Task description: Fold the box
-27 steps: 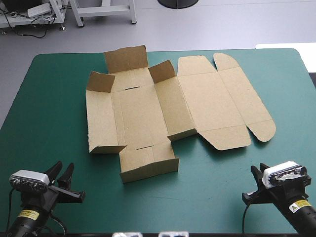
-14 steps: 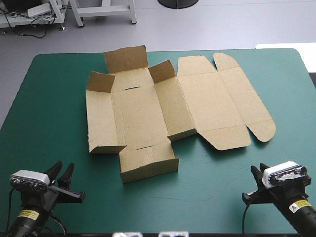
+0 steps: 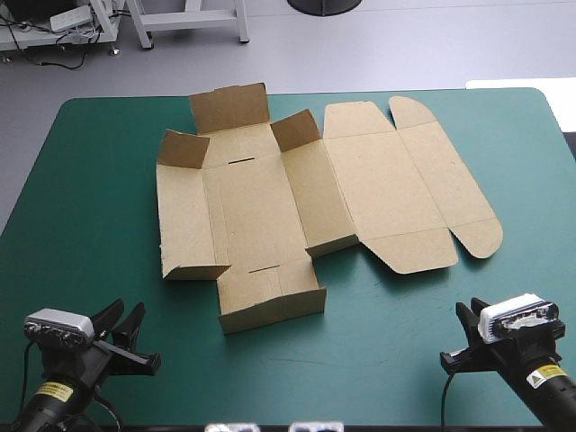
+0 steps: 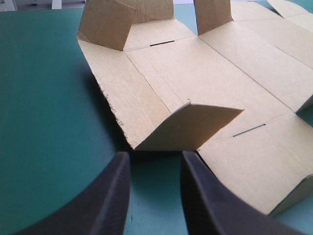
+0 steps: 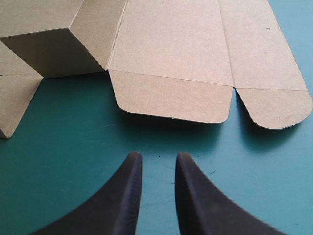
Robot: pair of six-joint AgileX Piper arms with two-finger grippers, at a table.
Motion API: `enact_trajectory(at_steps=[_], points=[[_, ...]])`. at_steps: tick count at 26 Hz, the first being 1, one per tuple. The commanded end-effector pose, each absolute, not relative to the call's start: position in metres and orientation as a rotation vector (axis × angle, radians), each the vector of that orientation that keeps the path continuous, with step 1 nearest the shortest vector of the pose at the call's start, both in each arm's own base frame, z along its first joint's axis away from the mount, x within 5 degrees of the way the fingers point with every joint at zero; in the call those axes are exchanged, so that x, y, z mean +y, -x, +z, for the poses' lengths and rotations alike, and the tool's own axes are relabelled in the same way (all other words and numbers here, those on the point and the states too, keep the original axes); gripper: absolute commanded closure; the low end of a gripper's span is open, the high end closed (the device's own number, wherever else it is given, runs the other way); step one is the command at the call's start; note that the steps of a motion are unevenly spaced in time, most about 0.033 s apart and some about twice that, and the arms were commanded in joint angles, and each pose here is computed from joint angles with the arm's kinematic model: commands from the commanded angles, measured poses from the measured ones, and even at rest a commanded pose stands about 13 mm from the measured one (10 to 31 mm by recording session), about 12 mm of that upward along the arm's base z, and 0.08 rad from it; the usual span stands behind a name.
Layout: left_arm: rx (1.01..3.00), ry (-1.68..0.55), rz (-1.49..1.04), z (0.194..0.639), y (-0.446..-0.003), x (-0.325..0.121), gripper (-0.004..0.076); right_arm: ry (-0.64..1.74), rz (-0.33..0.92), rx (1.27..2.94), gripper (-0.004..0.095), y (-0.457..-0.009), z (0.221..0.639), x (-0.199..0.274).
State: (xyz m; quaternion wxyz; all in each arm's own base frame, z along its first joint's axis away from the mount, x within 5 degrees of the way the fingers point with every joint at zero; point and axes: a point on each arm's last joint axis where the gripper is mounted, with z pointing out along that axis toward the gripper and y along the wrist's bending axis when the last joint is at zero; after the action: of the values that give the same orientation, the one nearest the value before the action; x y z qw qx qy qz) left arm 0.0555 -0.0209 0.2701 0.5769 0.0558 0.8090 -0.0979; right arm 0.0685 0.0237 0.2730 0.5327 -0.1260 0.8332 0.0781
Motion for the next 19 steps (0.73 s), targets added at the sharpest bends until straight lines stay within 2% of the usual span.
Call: enact_trajectory(at_steps=[1,5,7,13,19], points=[[1.884,-0.095,-0.275,0.294,-0.066,-0.022,0.0465,0.281,0.186,1.903,0.0675,-0.071,0.290,0.024],[2.100,-0.125,-0.299,0.303,-0.110,-0.023,0.0377,0.288,0.191,1.917,0.0675,-0.070,0.288,0.024],[2.112,-0.117,-0.287,0.310,-0.130,-0.022,0.0363,0.288,0.191,1.917,0.0675,-0.070,0.288,0.024],[2.173,-0.151,-0.280,0.336,-0.185,-0.021,0.0362,0.289,0.191,1.919,0.0675,-0.070,0.288,0.024],[2.328,-0.212,-0.292,0.337,-0.245,-0.017,0.0361,0.293,0.195,1.928,0.0675,-0.070,0.287,0.024]])
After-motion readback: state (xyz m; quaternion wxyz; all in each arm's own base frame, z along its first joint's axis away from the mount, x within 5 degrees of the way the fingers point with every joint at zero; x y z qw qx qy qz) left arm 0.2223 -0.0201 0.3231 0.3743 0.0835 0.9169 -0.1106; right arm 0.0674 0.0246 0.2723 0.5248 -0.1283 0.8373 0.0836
